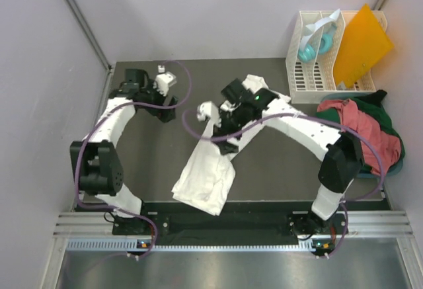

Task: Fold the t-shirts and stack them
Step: Rotate the tshirt 80 degrees

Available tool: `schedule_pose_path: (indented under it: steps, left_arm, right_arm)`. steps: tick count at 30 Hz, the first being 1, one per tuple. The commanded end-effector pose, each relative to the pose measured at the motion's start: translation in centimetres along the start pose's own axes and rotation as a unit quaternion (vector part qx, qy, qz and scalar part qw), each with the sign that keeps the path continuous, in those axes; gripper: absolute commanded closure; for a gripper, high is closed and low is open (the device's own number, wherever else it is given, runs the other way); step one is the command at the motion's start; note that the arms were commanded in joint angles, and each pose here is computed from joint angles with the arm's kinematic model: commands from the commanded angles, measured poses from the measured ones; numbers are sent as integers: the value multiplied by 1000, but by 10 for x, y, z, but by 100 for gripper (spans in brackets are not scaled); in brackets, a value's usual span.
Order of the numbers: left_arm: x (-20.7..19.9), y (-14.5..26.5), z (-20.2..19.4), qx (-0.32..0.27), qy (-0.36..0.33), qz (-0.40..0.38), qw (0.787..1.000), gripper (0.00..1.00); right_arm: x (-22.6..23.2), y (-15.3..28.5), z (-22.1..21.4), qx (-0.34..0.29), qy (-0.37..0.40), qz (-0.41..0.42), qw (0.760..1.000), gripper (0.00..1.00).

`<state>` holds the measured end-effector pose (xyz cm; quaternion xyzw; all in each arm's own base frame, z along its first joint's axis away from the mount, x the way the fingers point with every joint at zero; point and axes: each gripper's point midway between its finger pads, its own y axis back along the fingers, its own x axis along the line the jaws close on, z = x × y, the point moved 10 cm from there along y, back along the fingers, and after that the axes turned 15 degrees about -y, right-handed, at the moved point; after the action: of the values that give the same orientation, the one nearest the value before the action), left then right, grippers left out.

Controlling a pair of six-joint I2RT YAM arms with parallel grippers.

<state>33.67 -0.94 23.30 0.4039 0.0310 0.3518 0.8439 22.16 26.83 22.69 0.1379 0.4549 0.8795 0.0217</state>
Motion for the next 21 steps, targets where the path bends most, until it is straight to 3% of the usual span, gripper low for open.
schedule_pose_path:
  steps: [1, 3, 4, 8, 15, 21]
  left_arm:
    - [-12, -61, 46, -86, 34, -73, 993, 1]
    - [-8, -96, 57, -90, 68, -107, 988, 1]
    - [-7, -108, 62, -98, 86, -128, 983, 1]
    - [-4, -173, 68, -97, 150, -191, 965, 1]
    - [-2, -232, 116, -161, 135, -244, 947, 1]
    - [-16, -274, 135, -208, 150, -283, 924, 1]
  right_arm:
    - [-50, 82, 15, -52, -112, -44, 991, 0]
    - [-71, 99, 12, -55, -174, -47, 982, 0]
    - [-85, 127, 14, -96, -191, -64, 975, 0]
    - [-101, 170, -2, -133, -195, -137, 962, 0]
    - [-113, 218, -18, -162, -208, -197, 944, 0]
    - [-108, 225, -28, -142, -200, -220, 944, 0]
